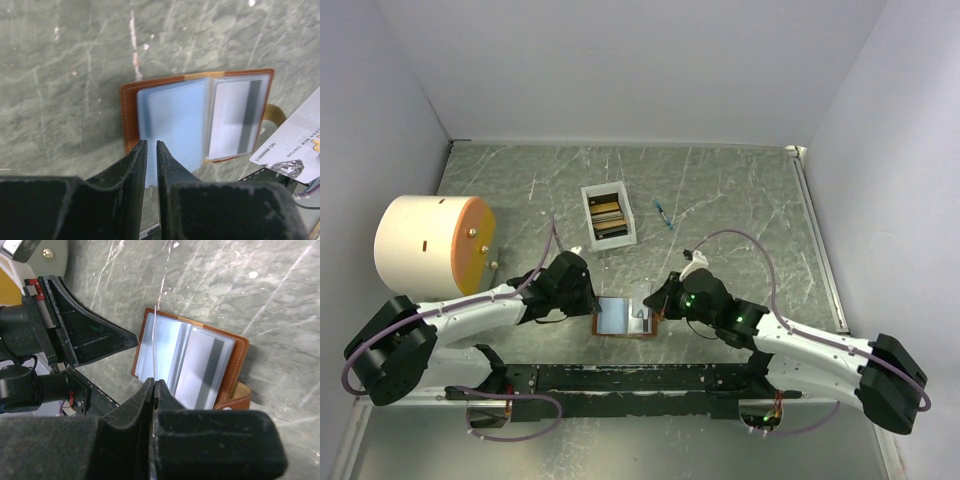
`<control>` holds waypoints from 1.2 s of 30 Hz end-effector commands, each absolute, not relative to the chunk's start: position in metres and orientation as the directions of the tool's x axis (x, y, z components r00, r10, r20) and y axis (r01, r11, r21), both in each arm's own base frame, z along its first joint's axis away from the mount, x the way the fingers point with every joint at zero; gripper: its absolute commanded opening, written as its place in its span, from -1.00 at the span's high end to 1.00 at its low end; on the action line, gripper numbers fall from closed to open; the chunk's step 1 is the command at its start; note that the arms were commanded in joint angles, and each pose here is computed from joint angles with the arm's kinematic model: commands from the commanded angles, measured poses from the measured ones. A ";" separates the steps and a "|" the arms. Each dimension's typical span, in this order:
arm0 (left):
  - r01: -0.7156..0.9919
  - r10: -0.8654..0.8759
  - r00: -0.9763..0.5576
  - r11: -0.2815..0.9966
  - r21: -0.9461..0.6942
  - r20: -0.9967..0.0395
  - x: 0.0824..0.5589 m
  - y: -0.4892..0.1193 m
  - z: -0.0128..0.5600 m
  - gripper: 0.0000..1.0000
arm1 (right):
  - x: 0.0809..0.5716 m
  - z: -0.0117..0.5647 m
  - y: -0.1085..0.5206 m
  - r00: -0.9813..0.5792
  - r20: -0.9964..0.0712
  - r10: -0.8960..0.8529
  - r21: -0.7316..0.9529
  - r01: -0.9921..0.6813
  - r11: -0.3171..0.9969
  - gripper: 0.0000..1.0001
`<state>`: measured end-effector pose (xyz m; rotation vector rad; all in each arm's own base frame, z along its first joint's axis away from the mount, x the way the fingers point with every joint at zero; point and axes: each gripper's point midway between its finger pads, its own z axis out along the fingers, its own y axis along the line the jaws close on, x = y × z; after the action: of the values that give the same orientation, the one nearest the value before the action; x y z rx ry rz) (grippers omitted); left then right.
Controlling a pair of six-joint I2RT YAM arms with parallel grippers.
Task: Put the credit cards into the card holder
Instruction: Insert the credit card into the card holder.
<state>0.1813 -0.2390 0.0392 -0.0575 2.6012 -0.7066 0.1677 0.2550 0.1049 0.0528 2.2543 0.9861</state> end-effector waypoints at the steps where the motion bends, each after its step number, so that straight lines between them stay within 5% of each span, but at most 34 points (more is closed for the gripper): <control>1: 0.071 -0.142 -0.913 0.868 -0.491 -0.383 0.175 -0.234 0.031 0.53 | 0.172 0.115 0.279 -0.779 -0.564 0.274 0.704 -0.280 0.653 1.00; 36: 0.030 -0.139 -0.944 0.868 -0.496 -0.300 0.152 -0.225 0.004 0.66 | 0.174 0.064 0.273 -0.820 -0.483 0.308 0.702 -0.153 0.696 1.00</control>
<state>0.1613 -0.2340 0.0155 -0.0787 2.6621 -0.7651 0.1680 0.2751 0.0600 0.0753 2.3469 1.0148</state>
